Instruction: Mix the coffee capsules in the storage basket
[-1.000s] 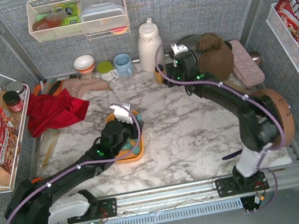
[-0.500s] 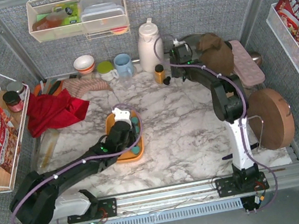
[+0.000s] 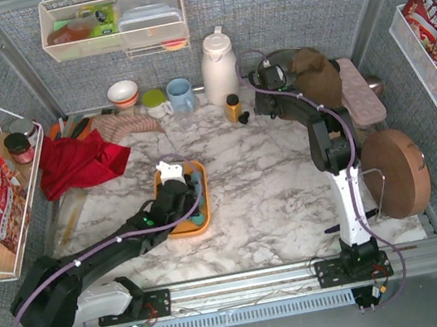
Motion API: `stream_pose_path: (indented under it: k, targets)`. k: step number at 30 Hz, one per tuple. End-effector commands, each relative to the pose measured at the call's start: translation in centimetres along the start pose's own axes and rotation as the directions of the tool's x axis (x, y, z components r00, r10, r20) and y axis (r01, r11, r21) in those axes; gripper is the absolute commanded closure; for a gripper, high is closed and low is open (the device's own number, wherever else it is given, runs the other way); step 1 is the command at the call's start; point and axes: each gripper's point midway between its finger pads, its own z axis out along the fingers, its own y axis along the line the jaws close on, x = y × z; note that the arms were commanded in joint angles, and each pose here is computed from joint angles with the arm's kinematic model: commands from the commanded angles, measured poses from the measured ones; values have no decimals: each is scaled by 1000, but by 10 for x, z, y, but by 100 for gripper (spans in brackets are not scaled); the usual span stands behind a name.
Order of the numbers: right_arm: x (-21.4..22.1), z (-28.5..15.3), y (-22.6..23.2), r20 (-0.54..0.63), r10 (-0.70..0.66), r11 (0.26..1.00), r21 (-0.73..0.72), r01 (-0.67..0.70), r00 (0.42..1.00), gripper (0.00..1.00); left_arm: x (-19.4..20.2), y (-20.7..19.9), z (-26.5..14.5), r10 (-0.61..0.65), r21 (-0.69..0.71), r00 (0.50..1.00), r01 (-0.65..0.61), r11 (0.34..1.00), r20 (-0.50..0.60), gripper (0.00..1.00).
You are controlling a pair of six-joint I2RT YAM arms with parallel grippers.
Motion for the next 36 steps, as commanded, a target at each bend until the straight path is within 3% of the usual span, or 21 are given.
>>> stream_pose_path:
  k: [1,13,25,32,36]
  targets:
    - [-19,3,-16,80,19,997,79,-25,997,46,-6,3,-2,-44,-13,998,45,999,36,28]
    - [-42,2,-17,213,-59,995,90,40,975,45,-38,3,-24,-83,28,982,79,996,170,24]
    - [-57,16,2,231,-140,988,-38,152,963,45,-41,-2,-29,-89,67,979,78,995,185,24]
    - [-54,15,1,220,-186,979,-40,199,958,61,-41,-3,-28,-81,74,979,68,995,188,24]
    - [-54,15,-2,214,-208,975,-32,219,955,64,-41,-5,-26,-77,78,981,64,995,180,25]
